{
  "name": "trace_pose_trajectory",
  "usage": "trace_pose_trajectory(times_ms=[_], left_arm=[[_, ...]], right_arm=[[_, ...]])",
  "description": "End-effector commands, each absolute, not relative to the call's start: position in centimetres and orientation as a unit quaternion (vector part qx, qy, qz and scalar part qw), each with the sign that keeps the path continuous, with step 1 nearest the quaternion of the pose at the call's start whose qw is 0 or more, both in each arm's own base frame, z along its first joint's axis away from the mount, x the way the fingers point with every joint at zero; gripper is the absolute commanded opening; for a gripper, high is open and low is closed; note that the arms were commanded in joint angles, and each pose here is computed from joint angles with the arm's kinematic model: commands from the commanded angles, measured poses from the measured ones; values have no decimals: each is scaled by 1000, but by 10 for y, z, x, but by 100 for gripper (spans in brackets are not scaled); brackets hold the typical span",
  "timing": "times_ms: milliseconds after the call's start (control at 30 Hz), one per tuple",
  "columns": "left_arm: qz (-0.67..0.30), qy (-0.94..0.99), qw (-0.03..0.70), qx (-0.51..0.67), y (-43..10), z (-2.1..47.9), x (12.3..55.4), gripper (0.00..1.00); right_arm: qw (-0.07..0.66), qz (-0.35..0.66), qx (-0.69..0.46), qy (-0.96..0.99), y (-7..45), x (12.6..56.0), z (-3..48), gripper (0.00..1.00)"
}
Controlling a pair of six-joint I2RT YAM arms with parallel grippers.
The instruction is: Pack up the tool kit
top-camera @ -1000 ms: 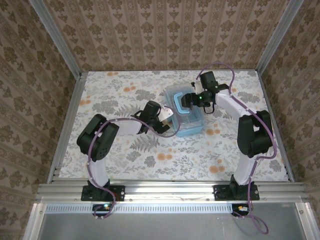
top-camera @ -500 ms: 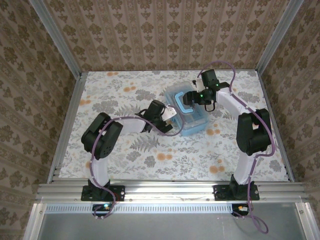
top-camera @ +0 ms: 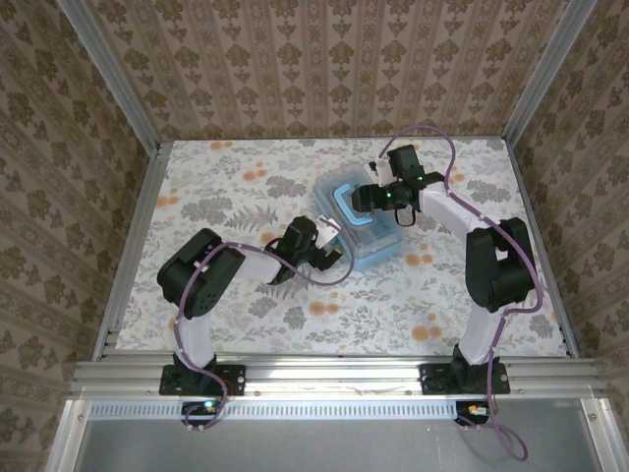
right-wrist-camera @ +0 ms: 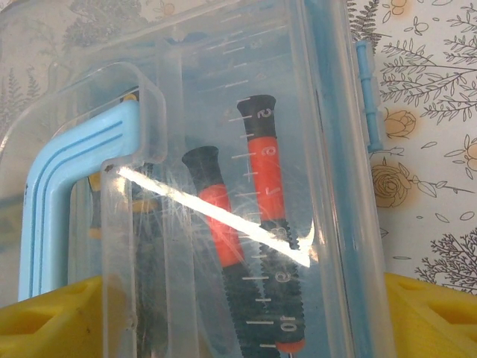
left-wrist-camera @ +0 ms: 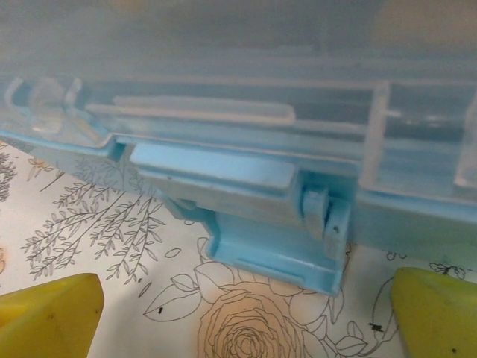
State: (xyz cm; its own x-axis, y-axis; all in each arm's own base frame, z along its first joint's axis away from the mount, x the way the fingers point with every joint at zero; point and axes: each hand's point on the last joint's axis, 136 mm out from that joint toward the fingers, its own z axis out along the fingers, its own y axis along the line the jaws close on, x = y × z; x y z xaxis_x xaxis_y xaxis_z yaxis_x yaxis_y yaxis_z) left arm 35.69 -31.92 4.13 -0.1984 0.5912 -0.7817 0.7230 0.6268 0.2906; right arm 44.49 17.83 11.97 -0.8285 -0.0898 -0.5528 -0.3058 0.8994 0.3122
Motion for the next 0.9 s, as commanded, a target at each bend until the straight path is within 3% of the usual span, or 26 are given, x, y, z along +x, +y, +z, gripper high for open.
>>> trace_pose_trajectory(times_ms=[0, 200, 867], left_arm=[[-42, 752, 522, 400, -329, 70, 373, 100], [54, 747, 527, 401, -313, 72, 387, 100], [169, 711, 554, 398, -286, 118, 389, 100]], right_arm=[[101, 269, -123, 950, 224, 362, 66, 81], [102, 268, -125, 950, 223, 362, 65, 80], [108, 272, -130, 947, 226, 367, 62, 79]])
